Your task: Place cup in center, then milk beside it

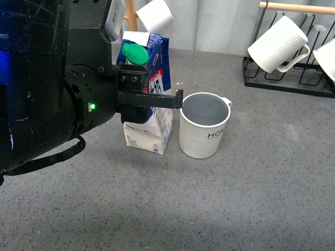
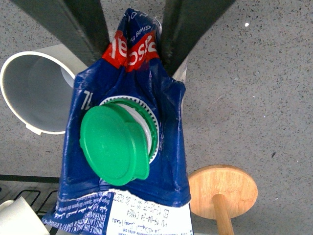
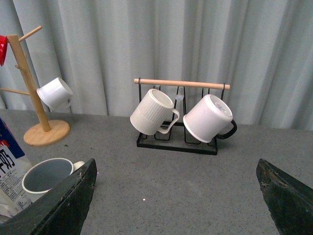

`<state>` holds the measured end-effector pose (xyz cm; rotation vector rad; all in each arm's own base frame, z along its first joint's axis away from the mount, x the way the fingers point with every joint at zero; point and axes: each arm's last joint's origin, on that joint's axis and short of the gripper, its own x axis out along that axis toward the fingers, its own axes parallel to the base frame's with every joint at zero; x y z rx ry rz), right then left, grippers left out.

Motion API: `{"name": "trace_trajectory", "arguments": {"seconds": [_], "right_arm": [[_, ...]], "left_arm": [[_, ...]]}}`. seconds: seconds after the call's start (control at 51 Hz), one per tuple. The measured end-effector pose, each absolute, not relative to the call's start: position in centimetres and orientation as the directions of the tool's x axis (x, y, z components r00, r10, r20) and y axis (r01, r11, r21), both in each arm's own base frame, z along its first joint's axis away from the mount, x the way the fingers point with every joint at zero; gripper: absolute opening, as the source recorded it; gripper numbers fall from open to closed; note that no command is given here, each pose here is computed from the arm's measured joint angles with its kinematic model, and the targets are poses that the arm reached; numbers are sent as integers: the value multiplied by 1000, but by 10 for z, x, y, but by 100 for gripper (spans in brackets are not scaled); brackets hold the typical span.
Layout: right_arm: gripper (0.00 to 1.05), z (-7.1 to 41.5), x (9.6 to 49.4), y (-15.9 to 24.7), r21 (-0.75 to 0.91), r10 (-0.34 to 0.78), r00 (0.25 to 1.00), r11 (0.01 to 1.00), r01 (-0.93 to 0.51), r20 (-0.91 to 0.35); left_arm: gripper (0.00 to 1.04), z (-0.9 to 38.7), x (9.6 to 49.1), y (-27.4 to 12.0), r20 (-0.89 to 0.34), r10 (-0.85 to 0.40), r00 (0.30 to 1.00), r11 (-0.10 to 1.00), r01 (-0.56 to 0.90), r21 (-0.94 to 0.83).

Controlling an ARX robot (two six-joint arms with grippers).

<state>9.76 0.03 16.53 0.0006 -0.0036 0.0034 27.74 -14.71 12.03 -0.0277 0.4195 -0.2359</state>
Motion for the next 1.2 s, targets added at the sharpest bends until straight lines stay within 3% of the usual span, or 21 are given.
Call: {"name": "trace_trajectory", "arguments": {"seconds": [0.176,0.412,0.922,1.02,1.196], "right_arm": [[95,165,98,0,0,4,1000,1000,-4,4],[95,165,98,0,1,3,1000,1000,-3,4],[95,165,98,0,1,3,1000,1000,-3,4],[95,165,98,0,0,5,1000,1000,-5,4],[95,165,98,0,1,2,1000,1000,-2,4]], "left_arm": [[67,125,277,-148,-398,-243,884,970,229,-83],[100,149,275,-146,-333,-255,908,967,232,-110],[98,189,268,-124,-226,-189,956,979,166,-115],[82,183,260,-113,-88,-53,995,997,48,-52],[52,181,231,-75,-4,-10,1000,1000,10,-25]]}}
